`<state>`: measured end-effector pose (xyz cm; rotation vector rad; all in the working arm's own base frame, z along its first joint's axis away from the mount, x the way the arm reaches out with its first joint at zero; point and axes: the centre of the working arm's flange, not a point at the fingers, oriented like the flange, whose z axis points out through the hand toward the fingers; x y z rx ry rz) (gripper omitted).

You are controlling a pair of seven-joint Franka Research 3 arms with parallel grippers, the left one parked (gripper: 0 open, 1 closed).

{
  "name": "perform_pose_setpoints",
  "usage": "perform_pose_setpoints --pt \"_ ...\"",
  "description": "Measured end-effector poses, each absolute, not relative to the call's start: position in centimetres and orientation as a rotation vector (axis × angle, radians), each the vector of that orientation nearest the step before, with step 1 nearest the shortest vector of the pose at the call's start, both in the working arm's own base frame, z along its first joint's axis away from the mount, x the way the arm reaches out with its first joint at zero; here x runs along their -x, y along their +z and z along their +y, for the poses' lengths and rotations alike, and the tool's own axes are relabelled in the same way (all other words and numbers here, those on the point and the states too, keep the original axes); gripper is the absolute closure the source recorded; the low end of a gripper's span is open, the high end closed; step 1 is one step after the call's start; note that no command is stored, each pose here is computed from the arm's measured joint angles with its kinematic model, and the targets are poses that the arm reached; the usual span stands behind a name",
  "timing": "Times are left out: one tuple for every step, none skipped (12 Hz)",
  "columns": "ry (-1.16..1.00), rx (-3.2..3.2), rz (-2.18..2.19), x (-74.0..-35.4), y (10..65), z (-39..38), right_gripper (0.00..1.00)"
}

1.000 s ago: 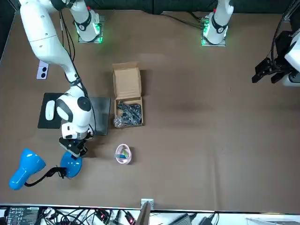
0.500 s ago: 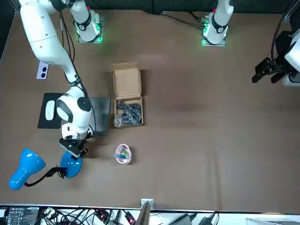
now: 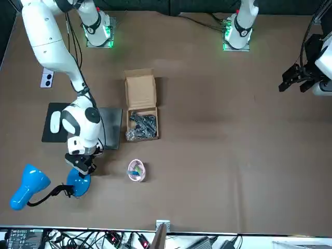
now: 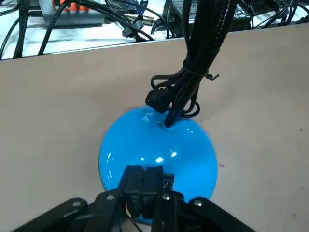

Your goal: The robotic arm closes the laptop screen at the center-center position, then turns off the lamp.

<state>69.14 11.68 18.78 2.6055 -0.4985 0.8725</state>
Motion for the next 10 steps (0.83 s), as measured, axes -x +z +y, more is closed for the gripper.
perform_pose_setpoints --pt "0.874 -2.607 -0.499 -69.16 18.79 11.66 0.98" --pt "0.874 -2.608 -0.499 -69.17 18.80 11.64 0.98" --pt "0.874 -2.608 -0.498 -69.17 18.78 11.65 0.98" --pt "0.874 -2.609 -0.498 -69.16 18.76 11.65 0.98" --pt "0.874 -2.610 -0.498 -69.16 18.76 11.65 0.98" --pt "0.875 -2.613 -0.498 -69.17 18.73 11.63 0.98" --pt "0.876 -2.617 -0.498 -69.18 18.69 11.59 0.98" --pt "0.877 -2.620 -0.499 -69.19 18.65 11.51 0.98" --pt "0.879 -2.621 -0.497 -69.21 18.66 11.43 0.98" --pt "0.882 -2.621 -0.491 -69.22 18.66 11.38 0.98"
